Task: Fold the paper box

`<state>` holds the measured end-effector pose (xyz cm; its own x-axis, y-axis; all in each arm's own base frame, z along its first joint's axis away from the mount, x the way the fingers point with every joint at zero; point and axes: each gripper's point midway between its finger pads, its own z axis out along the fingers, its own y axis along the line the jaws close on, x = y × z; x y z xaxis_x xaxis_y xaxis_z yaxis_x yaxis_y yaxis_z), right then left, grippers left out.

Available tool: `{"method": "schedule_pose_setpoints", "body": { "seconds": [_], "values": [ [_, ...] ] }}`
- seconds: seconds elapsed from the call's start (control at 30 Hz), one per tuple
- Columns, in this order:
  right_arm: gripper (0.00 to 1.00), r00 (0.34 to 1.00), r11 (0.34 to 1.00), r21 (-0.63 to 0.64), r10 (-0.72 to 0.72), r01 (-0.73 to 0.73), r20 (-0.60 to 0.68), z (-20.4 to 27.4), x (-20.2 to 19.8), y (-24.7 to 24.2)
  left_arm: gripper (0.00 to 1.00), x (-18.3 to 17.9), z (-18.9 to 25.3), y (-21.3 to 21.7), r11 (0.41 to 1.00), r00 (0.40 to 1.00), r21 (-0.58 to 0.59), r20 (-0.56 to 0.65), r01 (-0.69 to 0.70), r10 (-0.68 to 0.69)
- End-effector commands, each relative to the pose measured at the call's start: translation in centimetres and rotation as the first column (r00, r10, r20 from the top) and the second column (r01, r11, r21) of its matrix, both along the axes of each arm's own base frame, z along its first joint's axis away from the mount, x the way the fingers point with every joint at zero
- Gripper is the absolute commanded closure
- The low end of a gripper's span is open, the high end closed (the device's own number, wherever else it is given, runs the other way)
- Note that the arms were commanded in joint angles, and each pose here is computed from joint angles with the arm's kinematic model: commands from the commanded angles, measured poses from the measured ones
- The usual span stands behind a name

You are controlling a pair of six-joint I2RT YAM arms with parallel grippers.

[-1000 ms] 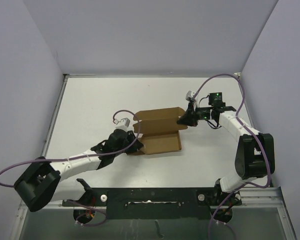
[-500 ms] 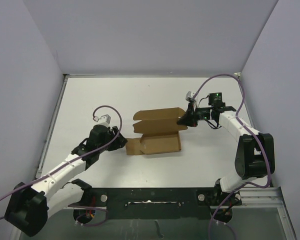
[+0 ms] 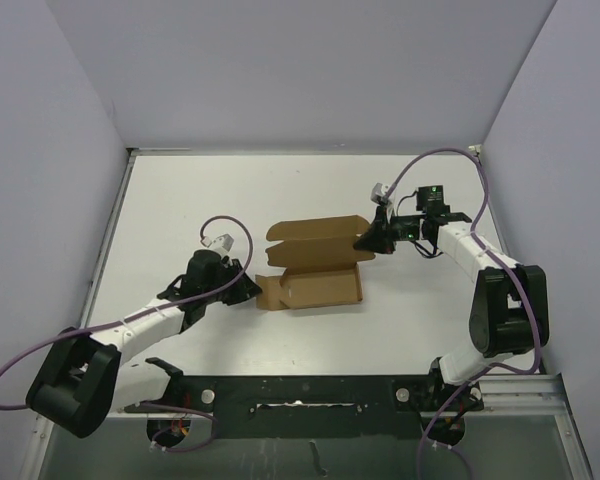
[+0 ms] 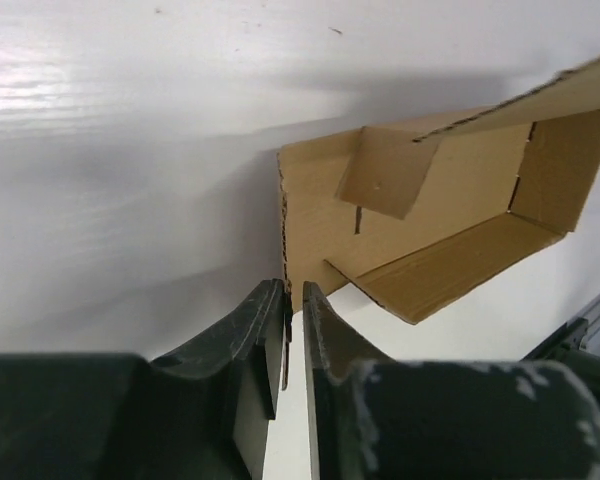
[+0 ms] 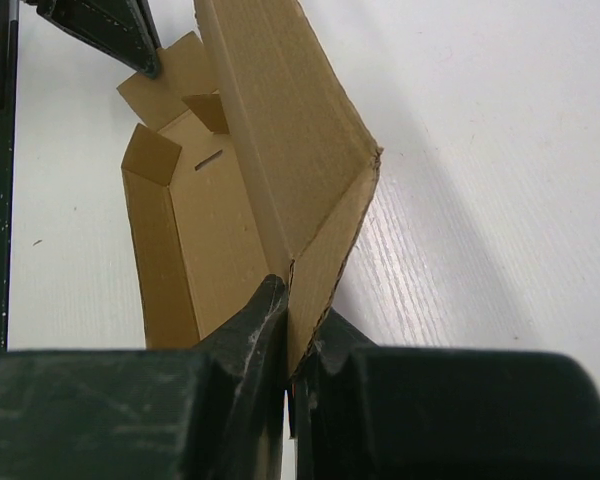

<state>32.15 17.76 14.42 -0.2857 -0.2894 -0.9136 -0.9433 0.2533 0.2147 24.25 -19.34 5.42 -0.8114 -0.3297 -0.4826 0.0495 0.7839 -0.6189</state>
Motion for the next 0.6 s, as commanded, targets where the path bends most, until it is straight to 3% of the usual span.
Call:
{"method": "schedule_pose_setpoints", "body": {
  "seconds": [0.0,0.07,0.57],
  "values": [
    [1.0,1.0,1.0,0.021,0.015,-0.016,0.024,0.6,0.5,0.2,0.94,1.3,2.7,-2.0,0.992,0.994,-0.11,0.097,0.053,-0.042],
    [1.0,1.0,1.0,0.021,0.015,-0.015,0.023,0.6,0.5,0.2,1.0,1.2,3.3,-2.4,0.989,0.992,-0.133,0.111,0.069,-0.054],
    [1.0,1.0,1.0,0.021,0.019,-0.02,0.016,0.5,0.4,0.5,1.0,0.6,6.8,-5.6,0.97,0.977,-0.182,0.171,0.16,-0.129]
  ]
}}
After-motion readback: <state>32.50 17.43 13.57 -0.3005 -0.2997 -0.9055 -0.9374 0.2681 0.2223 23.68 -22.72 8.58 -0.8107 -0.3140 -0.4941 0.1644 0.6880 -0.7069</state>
